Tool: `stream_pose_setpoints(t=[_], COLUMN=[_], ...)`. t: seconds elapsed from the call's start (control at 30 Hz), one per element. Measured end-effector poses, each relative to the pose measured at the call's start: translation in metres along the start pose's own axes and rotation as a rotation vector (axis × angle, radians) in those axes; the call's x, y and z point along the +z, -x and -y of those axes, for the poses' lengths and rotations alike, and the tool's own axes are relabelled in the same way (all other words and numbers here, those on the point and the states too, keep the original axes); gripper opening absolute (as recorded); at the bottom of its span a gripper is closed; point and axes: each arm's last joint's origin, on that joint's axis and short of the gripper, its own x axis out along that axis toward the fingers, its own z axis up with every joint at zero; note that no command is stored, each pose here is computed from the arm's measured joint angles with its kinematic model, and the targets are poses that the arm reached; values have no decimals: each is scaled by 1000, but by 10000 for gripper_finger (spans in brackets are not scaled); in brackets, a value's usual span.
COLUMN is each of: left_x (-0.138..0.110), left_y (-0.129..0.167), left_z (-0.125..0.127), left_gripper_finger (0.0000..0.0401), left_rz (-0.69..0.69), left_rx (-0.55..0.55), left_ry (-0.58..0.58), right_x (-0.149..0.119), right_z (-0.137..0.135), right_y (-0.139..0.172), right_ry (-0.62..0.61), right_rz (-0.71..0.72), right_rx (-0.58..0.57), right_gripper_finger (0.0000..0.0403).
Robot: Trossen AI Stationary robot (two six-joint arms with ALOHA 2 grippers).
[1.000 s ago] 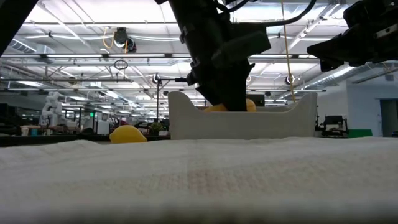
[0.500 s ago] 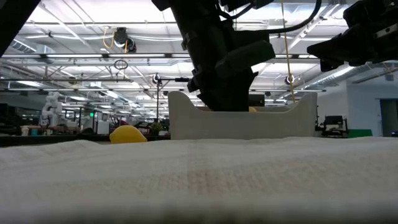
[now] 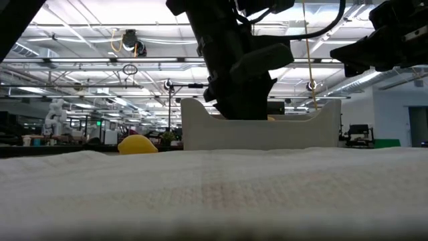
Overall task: Pick and placing Produce into tupperware
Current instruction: Put the yellow banana into the gray bin
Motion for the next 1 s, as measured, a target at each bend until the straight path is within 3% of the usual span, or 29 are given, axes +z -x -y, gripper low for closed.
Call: stream_pose_setpoints(t=[0.27,0.43,1.0], left_x=[0,1,4], left_y=[0,-1,-3], left_z=[0,-1,-12], left_gripper_finger=[150,150,150], left_rz=[0,-25,-26], left_rx=[-2,-65,-54], left_ry=[-5,-3,2], right_x=[-1,-1,-1], right_z=[0,0,0], right_y=[0,0,0], right_ry=[1,1,1], right_rz=[-8,-8,-8], right_rx=[0,0,0], right_gripper_finger=[0,0,0])
